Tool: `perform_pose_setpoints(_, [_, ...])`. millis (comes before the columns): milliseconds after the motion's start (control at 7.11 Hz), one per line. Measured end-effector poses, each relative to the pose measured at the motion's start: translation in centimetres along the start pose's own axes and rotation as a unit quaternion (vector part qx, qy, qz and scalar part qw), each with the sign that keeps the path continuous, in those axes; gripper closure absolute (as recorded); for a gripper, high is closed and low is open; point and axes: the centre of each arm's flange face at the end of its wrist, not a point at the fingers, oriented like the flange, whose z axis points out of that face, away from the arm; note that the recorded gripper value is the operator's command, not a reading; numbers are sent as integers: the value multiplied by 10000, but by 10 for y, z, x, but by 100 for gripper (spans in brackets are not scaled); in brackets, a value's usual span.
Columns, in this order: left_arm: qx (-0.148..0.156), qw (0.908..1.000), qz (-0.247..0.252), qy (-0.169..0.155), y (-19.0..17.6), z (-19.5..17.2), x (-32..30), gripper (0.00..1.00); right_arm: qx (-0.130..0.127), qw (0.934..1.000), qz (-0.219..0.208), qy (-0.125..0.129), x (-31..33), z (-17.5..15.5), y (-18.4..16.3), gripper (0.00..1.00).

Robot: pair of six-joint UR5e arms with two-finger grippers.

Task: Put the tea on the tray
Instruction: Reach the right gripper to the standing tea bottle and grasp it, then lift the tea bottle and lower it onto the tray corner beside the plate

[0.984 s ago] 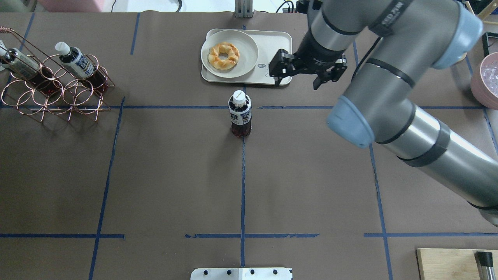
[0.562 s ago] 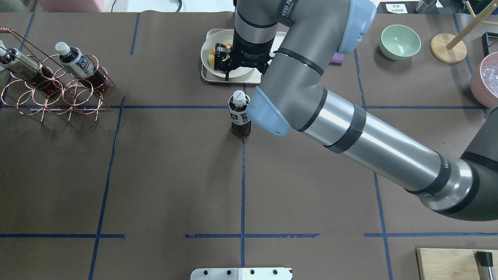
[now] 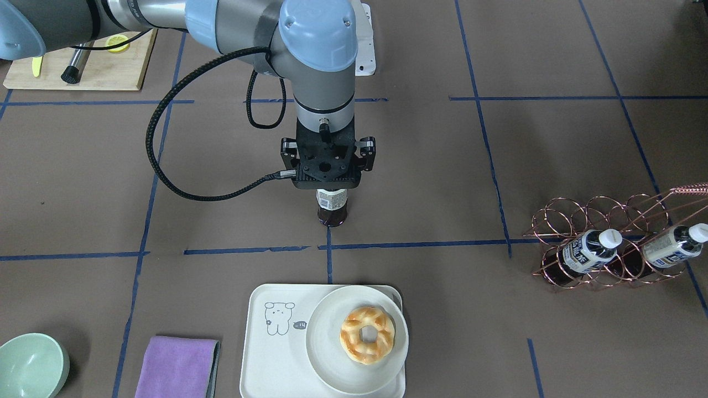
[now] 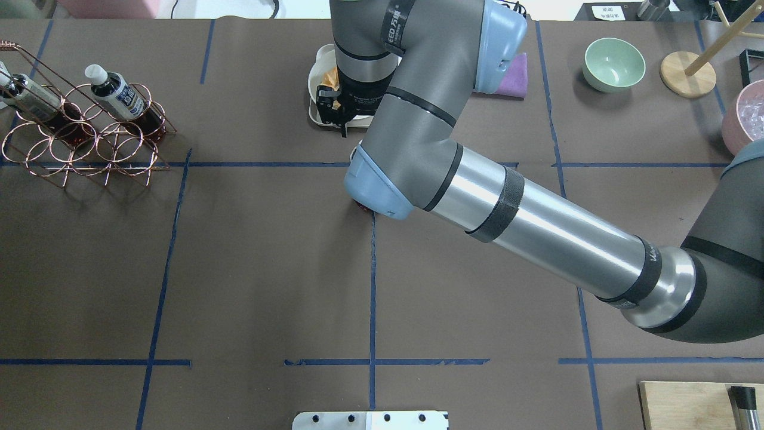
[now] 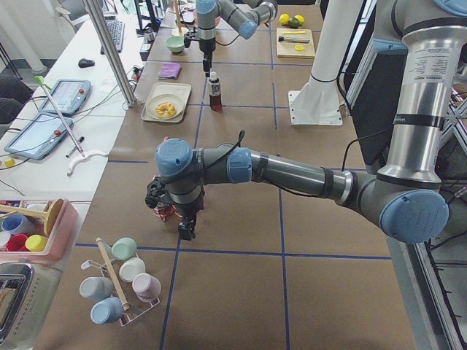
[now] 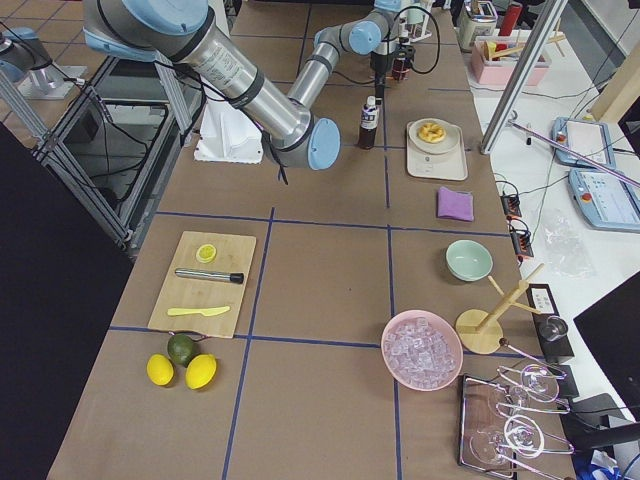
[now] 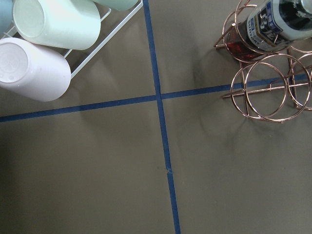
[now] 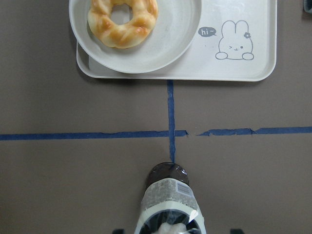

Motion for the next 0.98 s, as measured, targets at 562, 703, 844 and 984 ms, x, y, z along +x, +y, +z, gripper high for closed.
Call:
perform_pose_setpoints(562, [-6, 10000, -5, 1, 0, 1, 0, 0, 20, 9998, -127, 137, -11, 12, 14, 55])
perform_pose_setpoints(703, [-6, 10000, -5, 1, 0, 1, 0, 0, 20, 9998, -130, 152, -11, 13, 15, 68])
perform_pose_setpoints(844, [-4, 10000, -3, 1, 0, 0, 0, 0, 26, 9998, -127, 165, -11, 12, 15, 84])
perform_pose_setpoints(984, [-2, 10000, -2, 0, 0, 0, 0, 0, 60, 9997, -127, 183, -12, 10, 15, 98])
